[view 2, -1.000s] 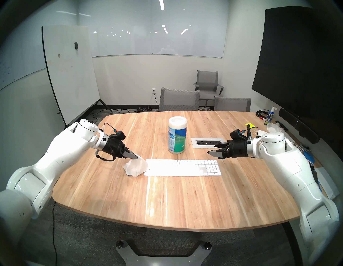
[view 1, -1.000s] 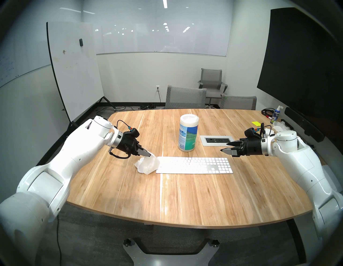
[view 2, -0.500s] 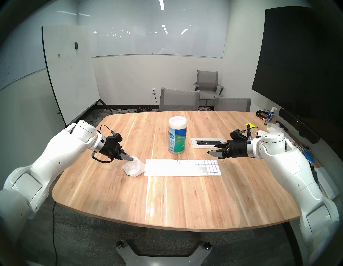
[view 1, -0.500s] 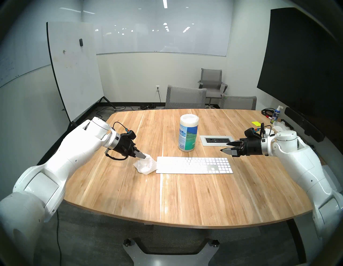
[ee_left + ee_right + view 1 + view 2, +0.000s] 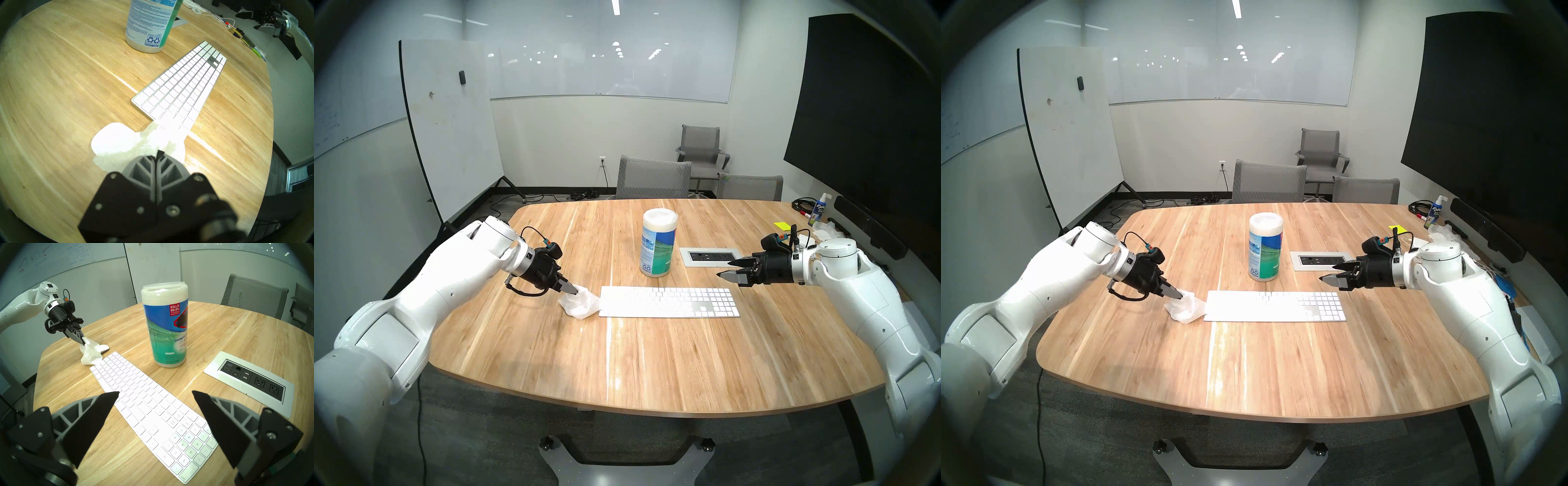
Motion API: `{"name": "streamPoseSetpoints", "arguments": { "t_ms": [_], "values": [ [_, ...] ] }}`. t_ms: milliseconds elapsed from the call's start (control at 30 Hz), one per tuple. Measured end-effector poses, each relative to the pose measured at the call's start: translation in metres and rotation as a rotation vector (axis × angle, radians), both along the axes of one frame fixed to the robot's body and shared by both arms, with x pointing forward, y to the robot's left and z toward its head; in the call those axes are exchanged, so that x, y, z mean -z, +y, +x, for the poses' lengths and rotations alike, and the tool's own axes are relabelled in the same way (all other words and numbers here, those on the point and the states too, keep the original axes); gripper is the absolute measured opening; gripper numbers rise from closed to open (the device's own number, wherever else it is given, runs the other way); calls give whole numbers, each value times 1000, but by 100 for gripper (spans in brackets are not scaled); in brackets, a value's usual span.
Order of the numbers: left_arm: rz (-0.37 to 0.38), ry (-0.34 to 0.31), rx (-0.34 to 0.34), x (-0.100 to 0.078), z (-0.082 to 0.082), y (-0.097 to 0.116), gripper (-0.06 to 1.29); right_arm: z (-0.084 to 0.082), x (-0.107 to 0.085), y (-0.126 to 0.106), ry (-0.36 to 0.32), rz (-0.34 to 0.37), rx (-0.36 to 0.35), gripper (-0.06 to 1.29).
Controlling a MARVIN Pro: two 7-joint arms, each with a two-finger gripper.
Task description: Wipe the keyboards and mice with a disinfecting wipe, then set the wipe down
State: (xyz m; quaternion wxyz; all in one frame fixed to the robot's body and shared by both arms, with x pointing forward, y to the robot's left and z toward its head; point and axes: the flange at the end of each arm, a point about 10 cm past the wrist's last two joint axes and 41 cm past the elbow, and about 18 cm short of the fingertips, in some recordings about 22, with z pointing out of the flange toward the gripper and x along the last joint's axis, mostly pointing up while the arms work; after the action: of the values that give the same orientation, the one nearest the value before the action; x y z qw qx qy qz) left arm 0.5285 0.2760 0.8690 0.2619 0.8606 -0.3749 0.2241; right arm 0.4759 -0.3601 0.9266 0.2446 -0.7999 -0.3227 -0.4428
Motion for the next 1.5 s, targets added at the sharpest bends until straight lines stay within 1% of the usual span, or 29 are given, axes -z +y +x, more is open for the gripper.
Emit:
{"name": "streamPoseSetpoints", "arguments": {
  "t_ms": [333,833,1233,1500],
  "values": [
    [15,44,-24,12,-1,5,-2,0,0,0,0,0,0,123],
    [-5,71,-39,16,2,-2,-2,0,0,0,0,0,0,123],
    [10,106,-40,25,0,-11,-2,0,0,0,0,0,0,123],
    [13,120,-41,27,-1,-13,-2,0,0,0,0,0,0,123]
  ]
}}
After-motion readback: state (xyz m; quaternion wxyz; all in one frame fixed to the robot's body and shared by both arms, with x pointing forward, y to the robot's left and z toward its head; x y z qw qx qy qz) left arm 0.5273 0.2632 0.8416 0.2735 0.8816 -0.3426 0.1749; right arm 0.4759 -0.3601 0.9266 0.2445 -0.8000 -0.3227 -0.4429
